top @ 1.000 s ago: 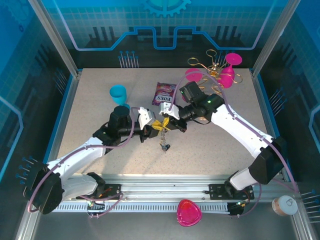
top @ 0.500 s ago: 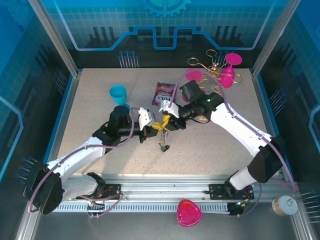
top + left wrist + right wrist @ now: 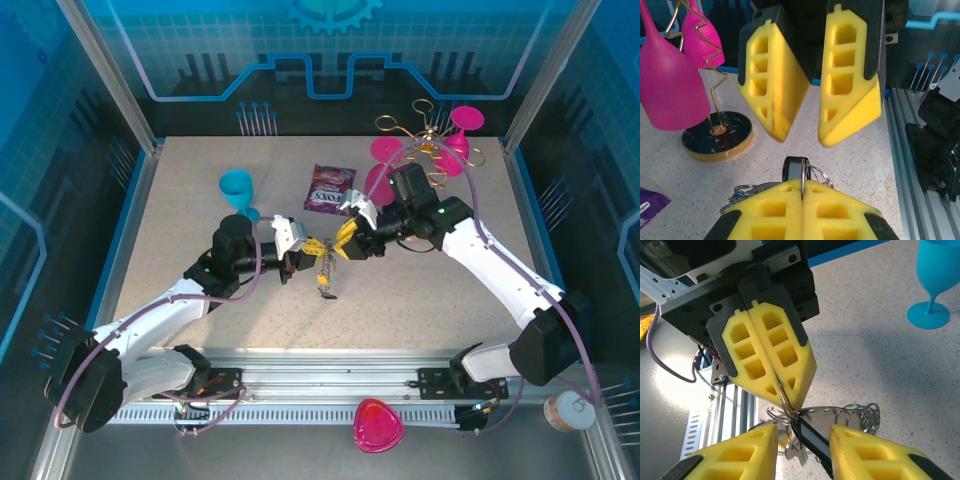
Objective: Put the keys on the keyring
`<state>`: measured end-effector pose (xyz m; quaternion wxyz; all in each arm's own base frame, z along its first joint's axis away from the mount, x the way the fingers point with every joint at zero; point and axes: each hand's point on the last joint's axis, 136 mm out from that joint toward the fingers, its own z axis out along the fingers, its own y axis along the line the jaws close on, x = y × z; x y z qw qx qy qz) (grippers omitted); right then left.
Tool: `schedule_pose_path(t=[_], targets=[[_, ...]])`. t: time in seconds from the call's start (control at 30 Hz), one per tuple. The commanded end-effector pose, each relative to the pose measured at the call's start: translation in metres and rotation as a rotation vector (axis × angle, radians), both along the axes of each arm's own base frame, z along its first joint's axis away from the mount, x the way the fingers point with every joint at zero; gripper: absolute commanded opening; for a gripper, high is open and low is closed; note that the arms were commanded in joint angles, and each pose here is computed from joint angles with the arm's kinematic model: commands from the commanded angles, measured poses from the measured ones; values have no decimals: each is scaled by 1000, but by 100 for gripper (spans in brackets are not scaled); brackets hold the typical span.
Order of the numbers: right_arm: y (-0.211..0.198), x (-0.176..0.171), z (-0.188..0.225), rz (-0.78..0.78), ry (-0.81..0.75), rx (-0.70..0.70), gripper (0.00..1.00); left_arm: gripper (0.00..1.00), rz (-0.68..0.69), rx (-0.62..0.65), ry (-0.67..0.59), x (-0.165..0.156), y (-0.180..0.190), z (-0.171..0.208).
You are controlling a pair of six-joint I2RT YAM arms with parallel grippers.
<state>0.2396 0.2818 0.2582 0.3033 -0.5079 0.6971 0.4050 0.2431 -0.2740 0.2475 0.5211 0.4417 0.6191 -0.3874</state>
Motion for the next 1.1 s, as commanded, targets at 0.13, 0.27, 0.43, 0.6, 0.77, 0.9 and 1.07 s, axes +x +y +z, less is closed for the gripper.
schedule_pose_path(t=[0.13,0.27,0.43,0.6,0.77,0.9,1.07], targets=[[10,-8,-12,54,26,12,37,0,-2,-68,-53,-1,1,20],[7,-10,-21,64,24,-13,31,0,-1,-77,-52,0,0,22],[4,-11,-24,72,5,-38,9,0,-3,-91,-50,0,-1,23],[4,-13,-31,88,26,-61,0,0,-6,-111,-60,2,-2,30],[10,-20,-34,127,40,-79,0,0,-7,-136,-74,4,-5,39],[7,-17,-26,106,34,-57,8,0,6,-126,-72,6,-4,35],[-9,4,-3,1,-2,49,30,0,4,-111,-66,4,-5,30]])
